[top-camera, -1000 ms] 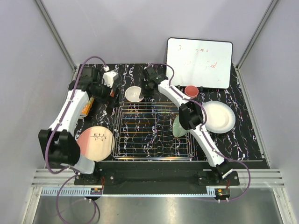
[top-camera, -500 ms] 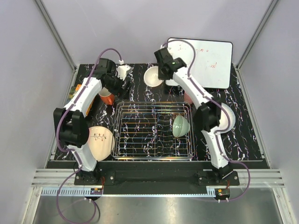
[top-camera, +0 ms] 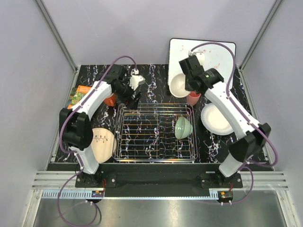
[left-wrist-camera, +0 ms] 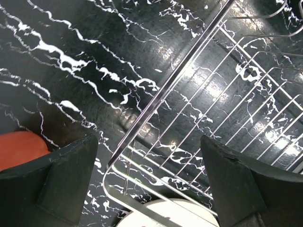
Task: Load the mixed dishes into the dish rack
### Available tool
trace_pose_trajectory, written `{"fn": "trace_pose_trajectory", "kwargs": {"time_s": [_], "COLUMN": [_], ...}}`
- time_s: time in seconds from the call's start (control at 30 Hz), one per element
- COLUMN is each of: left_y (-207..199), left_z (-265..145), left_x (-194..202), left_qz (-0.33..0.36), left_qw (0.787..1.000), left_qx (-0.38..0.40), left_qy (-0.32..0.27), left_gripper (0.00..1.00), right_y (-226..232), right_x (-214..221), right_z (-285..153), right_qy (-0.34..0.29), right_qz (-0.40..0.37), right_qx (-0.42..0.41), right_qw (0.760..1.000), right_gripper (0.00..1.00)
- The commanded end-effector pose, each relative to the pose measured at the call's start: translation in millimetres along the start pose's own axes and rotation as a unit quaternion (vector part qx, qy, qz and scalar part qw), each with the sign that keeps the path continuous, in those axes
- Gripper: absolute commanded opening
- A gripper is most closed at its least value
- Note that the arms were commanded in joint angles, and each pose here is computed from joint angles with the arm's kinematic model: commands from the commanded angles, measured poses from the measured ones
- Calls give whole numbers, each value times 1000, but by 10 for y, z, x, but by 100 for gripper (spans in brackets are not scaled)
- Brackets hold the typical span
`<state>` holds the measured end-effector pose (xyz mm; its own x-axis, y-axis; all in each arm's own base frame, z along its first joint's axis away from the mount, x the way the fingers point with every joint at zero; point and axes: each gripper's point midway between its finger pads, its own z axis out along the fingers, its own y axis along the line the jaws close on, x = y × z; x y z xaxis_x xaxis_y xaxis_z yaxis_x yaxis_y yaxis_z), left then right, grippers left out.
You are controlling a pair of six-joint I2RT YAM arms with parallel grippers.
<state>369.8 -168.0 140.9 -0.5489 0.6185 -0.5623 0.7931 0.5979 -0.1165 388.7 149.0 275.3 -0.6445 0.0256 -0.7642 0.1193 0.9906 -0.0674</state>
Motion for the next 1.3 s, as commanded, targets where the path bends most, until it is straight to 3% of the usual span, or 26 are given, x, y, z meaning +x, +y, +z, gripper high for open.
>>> {"fn": "trace_pose_trajectory", "kwargs": {"time_s": [0.0,0.2,0.3,0.5,0.6,0.63,0.77,0.97,1.07,1.17,1.27], "left_y": [151,278,342,534,703,780,938,897,883,852,734], "left_z": [114,377,464,553,566,554,524,548,511,455,380], "left_x": [-92,-59,-78,-157,-231,-277,-311,-263,-220,-187,-122], "left_qz": [22,16,10,-8,-27,-35,-61,-63,-47,-29,-5], "left_qw": [999,998,998,996,992,991,984,985,986,987,990], "left_qx": [-30,-40,-45,-80,-117,-131,-169,-160,-161,-160,-143], "left_qy": [13,42,41,41,30,19,6,2,8,11,14], "left_gripper": [91,87,82,51,32,30,26,27,34,53,59], "right_y": [-260,-287,-401,-525,-564,-615,-570,-804,-874,-945,-980], "right_x": [10,365,432,628,809,1003,1140,1168,1046,912,861], "right_z": [-410,-885,-1035,-1204,-1206,-1161,-1291,-1206,-1134,-1054,-915], "right_qy": [-34,27,25,47,92,147,151,127,97,64,45], "right_qz": [41,54,51,23,-2,-24,-94,-126,-134,-140,-167], "right_qx": [-8,-87,-85,-86,-67,-35,5,75,117,165,217], "right_qw": [999,994,995,995,994,988,984,981,979,974,961], "right_gripper": [0,0,0,0,0,0,0,0,0,0,0]}}
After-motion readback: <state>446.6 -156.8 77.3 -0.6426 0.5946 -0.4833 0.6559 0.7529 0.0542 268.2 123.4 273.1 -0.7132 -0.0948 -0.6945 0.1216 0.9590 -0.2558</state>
